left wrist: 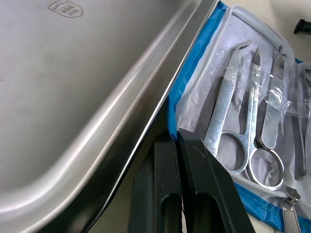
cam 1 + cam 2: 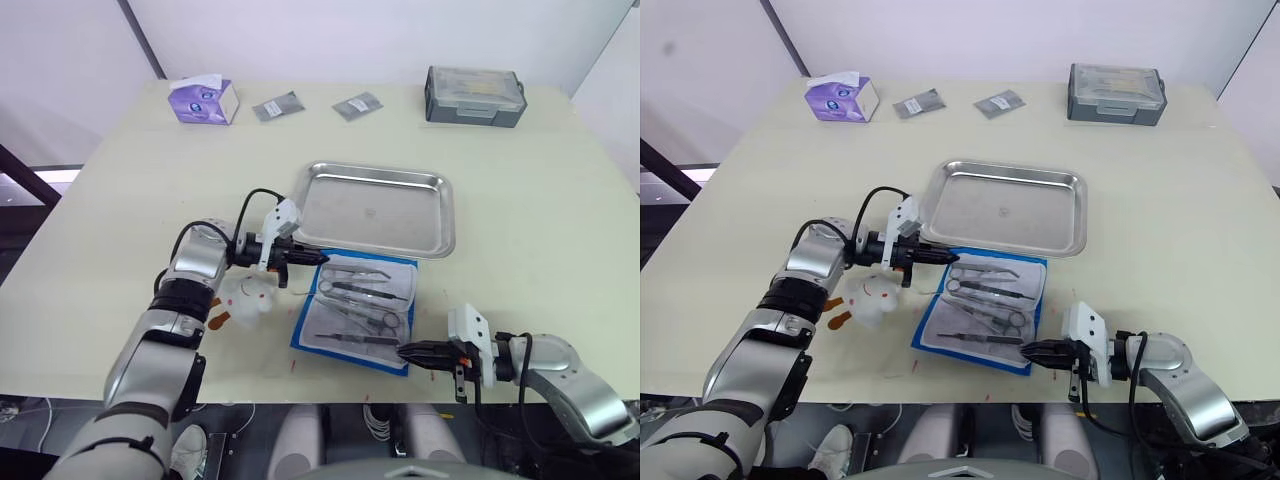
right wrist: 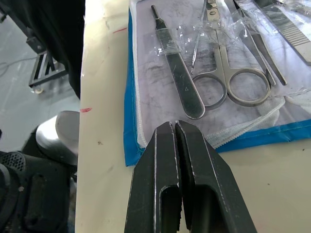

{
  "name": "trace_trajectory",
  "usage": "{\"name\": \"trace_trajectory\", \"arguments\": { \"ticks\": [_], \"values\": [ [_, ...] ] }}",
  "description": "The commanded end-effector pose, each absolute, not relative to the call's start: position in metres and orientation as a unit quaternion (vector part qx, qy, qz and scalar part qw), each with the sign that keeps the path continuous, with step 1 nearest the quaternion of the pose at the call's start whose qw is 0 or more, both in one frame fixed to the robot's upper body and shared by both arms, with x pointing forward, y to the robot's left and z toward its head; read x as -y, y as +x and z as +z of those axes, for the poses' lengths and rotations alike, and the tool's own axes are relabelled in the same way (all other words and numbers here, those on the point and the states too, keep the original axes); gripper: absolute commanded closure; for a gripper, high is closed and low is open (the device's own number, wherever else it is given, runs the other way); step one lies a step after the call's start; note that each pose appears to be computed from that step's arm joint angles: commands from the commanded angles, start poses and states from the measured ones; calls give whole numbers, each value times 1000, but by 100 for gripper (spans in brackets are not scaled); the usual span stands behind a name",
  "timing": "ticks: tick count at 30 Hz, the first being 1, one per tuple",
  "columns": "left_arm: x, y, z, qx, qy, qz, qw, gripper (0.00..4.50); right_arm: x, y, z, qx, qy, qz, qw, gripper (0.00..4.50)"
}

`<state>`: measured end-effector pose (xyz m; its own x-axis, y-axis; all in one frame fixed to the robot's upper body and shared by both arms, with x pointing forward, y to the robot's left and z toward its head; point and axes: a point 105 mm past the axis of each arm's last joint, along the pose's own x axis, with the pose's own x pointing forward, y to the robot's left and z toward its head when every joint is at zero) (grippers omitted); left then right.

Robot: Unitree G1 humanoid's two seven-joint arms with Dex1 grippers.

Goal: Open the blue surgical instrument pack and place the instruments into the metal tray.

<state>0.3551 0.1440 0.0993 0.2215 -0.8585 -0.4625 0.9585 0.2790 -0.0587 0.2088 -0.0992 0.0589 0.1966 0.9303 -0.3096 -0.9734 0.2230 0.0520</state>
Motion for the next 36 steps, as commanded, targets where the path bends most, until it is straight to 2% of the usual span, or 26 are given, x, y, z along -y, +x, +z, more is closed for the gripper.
{"name": "trace_trajectory", "arguments": {
  "ticks": [1,10,23,31,34,35,36],
  "values": [
    [-158,349,94,-232,119,-573,777,450,102,212,57,-140,-94,615,771,439],
    [-167,340,96,-246,111,-554,787,450,111,216,57,-142,-117,618,765,439],
    [-161,345,98,-220,129,-553,793,450,108,212,55,-143,-118,625,758,439],
    [-159,346,108,-210,105,-562,793,450,106,212,55,-140,-116,628,757,439],
    [-159,348,110,-198,122,-560,795,369,106,211,56,-139,-115,629,756,450],
    [-159,348,110,-195,127,-558,796,319,106,211,56,-138,-115,629,756,450],
    [-159,348,110,-193,126,-557,798,307,106,211,56,-137,-114,629,756,450]
  ]
}}
